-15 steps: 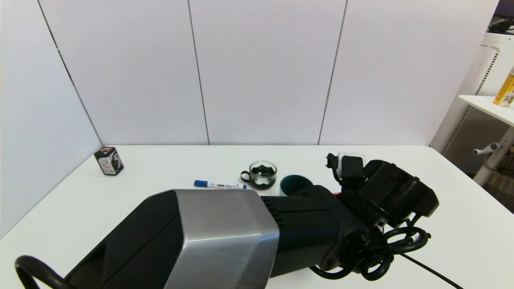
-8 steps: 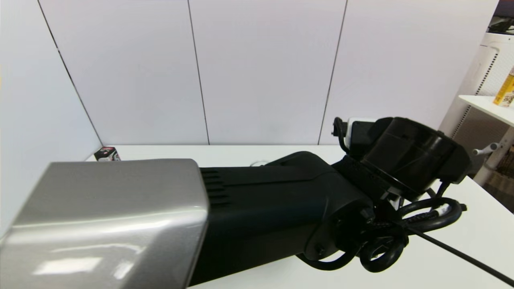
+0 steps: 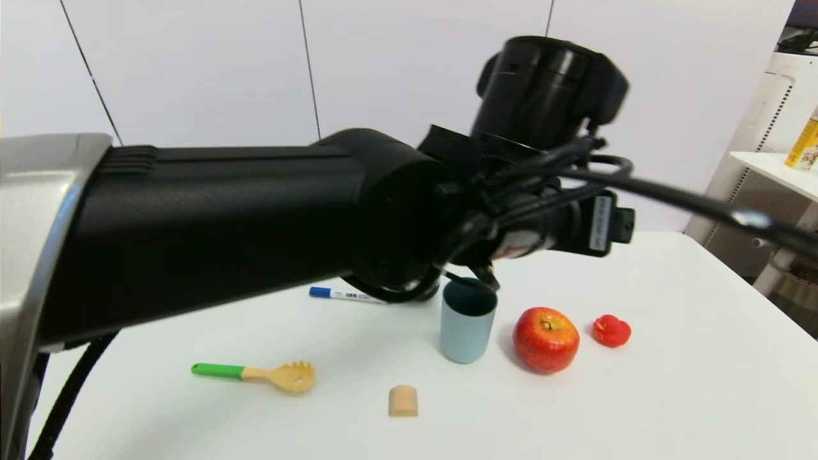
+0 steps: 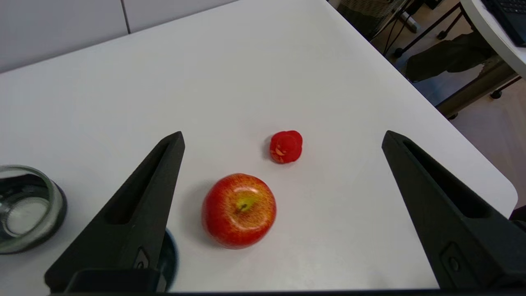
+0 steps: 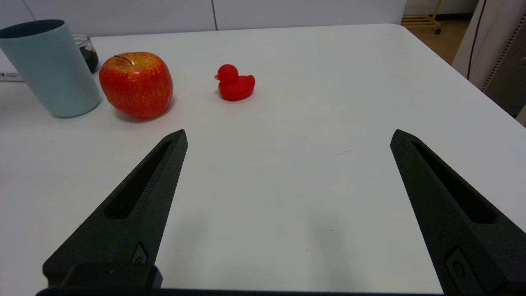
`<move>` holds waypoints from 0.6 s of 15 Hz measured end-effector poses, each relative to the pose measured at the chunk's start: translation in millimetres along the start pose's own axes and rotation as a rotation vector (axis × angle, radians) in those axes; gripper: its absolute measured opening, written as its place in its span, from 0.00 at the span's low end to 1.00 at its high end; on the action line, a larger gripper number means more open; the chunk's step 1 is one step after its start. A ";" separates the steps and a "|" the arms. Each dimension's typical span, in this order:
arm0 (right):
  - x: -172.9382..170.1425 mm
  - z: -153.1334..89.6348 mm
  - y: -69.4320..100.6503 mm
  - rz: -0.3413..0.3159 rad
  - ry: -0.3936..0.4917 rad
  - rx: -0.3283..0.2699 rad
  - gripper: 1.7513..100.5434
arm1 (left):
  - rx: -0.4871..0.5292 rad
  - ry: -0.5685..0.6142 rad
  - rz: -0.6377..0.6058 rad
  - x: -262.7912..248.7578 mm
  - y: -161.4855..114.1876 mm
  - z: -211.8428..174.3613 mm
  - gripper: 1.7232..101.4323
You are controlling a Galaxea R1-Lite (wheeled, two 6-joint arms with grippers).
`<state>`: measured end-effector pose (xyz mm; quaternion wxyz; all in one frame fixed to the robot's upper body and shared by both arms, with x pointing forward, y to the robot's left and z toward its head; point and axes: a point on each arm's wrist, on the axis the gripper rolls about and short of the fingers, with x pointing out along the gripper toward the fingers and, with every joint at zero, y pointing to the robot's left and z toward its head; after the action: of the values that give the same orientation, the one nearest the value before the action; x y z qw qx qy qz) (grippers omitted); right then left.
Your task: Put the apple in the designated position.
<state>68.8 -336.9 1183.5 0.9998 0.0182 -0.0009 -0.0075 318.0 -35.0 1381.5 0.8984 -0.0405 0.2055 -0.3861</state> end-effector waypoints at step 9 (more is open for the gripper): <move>0.0 0.0 0.0 0.000 0.000 0.000 0.97 | 0.179 0.027 0.038 -27.3 189.0 34.3 0.96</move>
<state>68.8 -336.9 1183.5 0.9998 0.0184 -0.0009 -0.0075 442.8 113.5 1378.3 0.9028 0.0491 0.1828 -0.3863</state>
